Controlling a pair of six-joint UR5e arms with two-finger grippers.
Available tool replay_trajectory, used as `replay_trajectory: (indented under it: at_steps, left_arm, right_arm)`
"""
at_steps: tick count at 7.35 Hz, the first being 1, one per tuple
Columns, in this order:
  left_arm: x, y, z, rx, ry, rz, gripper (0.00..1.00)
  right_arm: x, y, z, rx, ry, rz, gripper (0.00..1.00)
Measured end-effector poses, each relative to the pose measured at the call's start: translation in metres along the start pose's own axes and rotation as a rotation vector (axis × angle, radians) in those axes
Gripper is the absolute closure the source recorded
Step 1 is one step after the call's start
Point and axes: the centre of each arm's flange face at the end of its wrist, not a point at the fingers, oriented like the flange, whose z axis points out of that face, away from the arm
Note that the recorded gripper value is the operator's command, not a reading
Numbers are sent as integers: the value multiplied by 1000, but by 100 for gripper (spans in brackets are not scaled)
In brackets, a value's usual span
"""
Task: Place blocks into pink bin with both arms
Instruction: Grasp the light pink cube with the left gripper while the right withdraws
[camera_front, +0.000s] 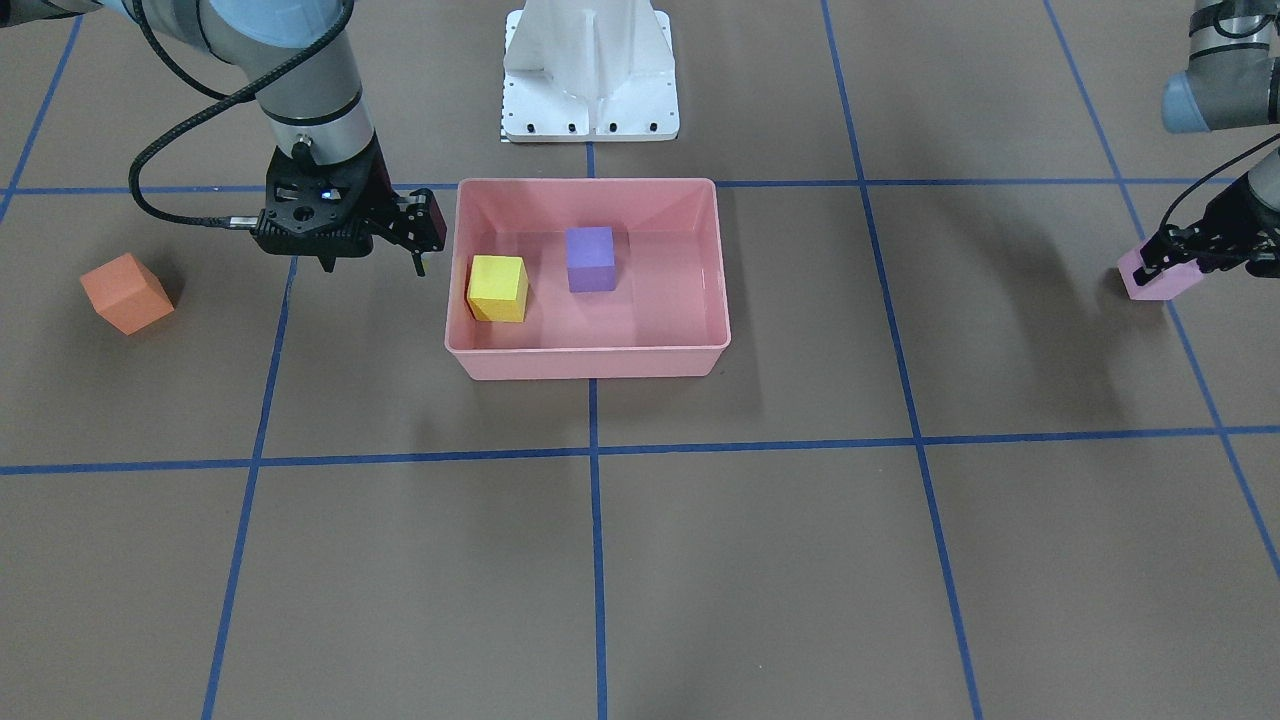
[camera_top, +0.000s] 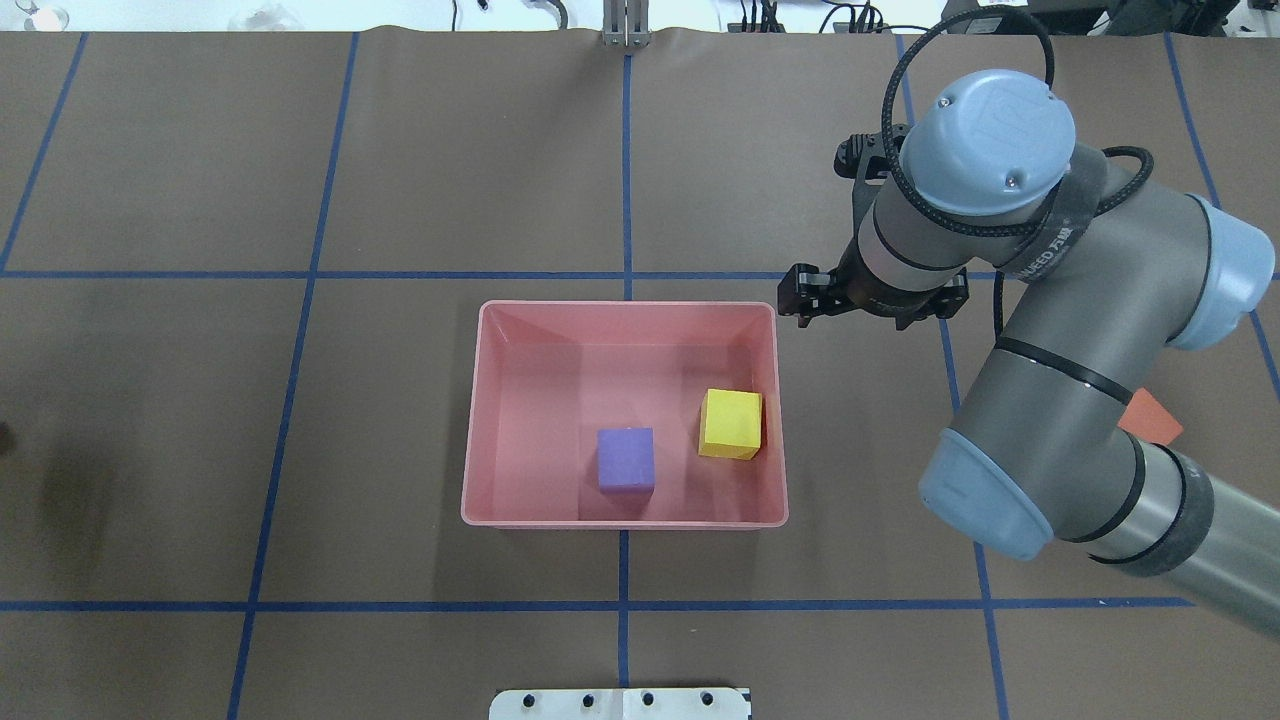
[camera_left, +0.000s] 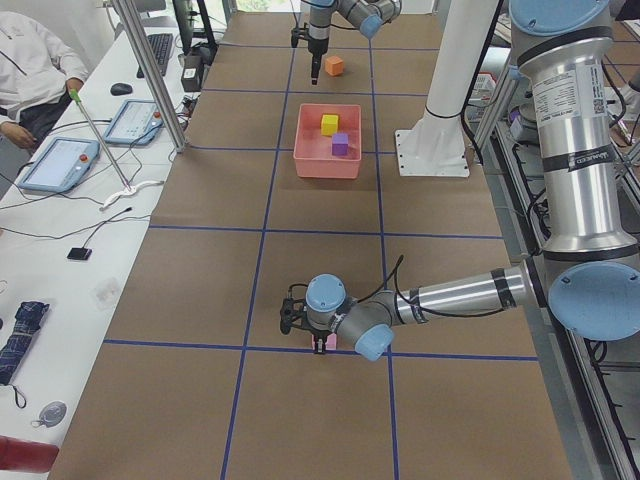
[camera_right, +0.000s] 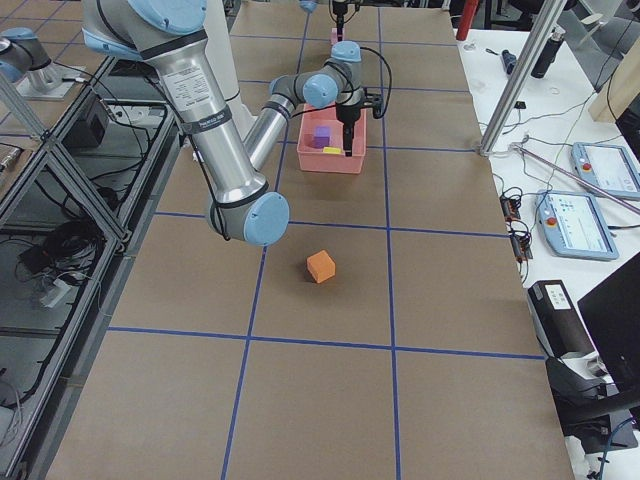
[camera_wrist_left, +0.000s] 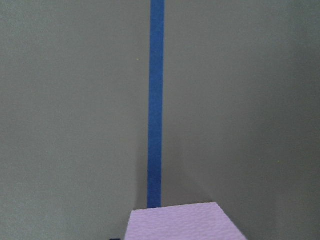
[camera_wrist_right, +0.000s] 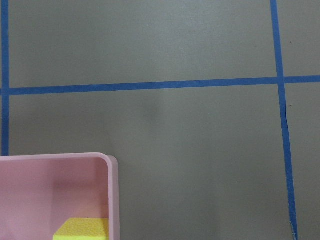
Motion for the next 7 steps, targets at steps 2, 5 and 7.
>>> replay_trajectory:
  at_steps: [2, 5, 7]
  left_arm:
    - [41, -17, -23, 37, 54, 46, 77]
    - [159, -66, -88, 55, 127, 3, 77]
    - [275, -93, -123, 50, 207, -86, 76]
  right_arm:
    - [21, -11, -4, -3, 3, -35, 0]
    - [85, -26, 3, -29, 43, -140, 0]
    - [134, -27, 14, -31, 28, -194, 0]
